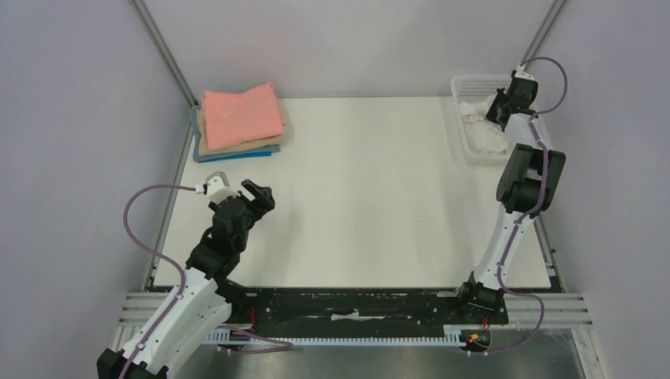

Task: Fold and stack the t-shirts
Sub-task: Grab crumpled tshirt from the corner of the board with the right arm, then move the tshirt to the center of the board, then flatten out the tshirt

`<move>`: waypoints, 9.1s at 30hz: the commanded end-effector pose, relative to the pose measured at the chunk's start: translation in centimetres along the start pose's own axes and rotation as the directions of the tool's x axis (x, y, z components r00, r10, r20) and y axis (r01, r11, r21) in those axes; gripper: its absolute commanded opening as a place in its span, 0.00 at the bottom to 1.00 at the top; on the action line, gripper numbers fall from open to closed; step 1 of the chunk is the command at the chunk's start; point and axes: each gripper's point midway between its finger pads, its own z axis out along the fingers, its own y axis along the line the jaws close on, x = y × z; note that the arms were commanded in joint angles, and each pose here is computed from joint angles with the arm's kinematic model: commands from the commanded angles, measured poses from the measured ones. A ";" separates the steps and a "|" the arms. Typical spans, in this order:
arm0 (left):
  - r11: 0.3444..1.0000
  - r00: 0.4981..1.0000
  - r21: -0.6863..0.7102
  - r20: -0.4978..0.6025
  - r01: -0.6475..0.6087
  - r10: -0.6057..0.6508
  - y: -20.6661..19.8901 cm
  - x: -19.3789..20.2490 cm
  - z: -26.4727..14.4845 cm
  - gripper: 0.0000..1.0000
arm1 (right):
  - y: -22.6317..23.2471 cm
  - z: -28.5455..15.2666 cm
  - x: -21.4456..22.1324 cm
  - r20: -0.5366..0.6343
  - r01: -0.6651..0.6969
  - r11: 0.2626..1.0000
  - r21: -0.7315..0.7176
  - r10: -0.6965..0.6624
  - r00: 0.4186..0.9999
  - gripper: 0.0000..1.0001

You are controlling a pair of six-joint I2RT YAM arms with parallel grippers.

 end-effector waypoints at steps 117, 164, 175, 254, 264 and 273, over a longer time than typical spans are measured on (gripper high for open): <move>0.964 0.972 0.260 0.236 -0.055 -0.008 -10.5 -19.8 -13.9 0.02 | 13.8 -53.5 -6.1 0.669 0.202 0.800 -0.566 0.302 0.679 0.00; 0.946 0.735 0.142 -0.600 -0.290 0.316 -8.1 11.8 4.3 0.82 | 10.2 -21.6 18.4 0.089 0.120 0.987 -0.108 -0.110 0.990 0.00; 0.907 0.559 0.252 -0.722 -0.338 0.408 -3.1 18.8 -9.4 0.76 | 10.5 -21.2 20.6 0.033 0.132 0.980 -0.150 -0.129 0.991 0.00; 0.980 0.962 0.174 0.268 -0.097 0.048 -13.9 -21.5 -13.4 0.02 | 11.3 -46.1 -7.2 0.614 0.105 0.931 -0.349 0.143 0.776 0.00; 0.788 0.942 0.612 0.299 -0.067 -0.152 -14.5 -31.5 -25.3 0.02 | 8.2 -66.2 -17.3 0.811 0.203 0.871 -0.446 0.298 0.504 0.00; 0.672 0.936 0.737 0.285 -0.075 -0.207 -15.2 -34.3 -29.6 0.02 | 5.7 -75.9 -19.8 0.871 0.270 0.847 -0.457 0.365 0.329 0.00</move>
